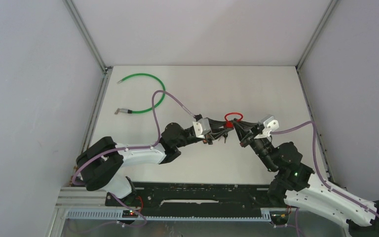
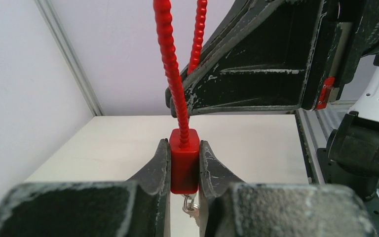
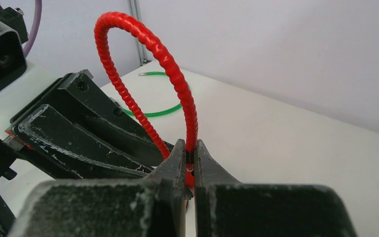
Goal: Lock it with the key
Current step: Lock the lock.
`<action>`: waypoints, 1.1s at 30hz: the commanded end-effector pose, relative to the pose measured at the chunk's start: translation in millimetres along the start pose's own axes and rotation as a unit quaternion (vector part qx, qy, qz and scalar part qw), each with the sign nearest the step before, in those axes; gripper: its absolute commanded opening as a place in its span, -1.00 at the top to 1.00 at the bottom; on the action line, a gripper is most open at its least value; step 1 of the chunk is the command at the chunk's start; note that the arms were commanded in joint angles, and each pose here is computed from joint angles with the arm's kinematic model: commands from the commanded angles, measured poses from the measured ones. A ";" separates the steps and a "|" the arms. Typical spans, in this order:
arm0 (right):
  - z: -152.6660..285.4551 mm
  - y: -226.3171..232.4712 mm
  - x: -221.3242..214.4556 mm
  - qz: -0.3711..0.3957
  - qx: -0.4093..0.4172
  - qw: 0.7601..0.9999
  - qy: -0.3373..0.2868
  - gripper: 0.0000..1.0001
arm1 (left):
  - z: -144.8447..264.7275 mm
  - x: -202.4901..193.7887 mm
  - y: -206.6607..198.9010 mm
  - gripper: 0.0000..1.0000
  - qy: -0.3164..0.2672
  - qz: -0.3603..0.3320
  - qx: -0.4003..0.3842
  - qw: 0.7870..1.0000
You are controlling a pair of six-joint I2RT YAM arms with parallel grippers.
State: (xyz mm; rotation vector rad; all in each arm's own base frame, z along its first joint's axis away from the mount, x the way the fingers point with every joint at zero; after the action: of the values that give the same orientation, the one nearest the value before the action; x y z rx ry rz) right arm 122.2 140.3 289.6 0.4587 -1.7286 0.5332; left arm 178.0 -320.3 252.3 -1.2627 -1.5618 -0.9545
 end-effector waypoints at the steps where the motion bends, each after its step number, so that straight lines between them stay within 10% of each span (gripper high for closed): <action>1: -4.4 4.0 -10.5 0.001 0.008 1.000 0.020 1.00 | -6.7 21.0 -6.0 1.00 -0.042 -0.022 -0.023 0.999; 33: 13.4 0.6 -38.7 -0.010 -0.003 0.999 0.050 1.00 | -5.7 20.9 -5.3 1.00 -0.045 -0.021 -0.016 0.999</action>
State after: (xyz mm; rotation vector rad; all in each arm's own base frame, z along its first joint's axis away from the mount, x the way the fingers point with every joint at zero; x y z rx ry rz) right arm 119.7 132.3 272.4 0.4753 -1.7182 0.4907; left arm 178.5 -320.4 244.6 -1.2394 -1.5142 -0.9587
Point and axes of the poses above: each gripper's point midway between its finger pads, its own z axis back along the fingers, its own y axis along the line the jaws close on, x = y × z, the point moved 10 cm from there along z, back along the fingers, and after that the axes turned 9 degrees about z, right-handed, at the moved point
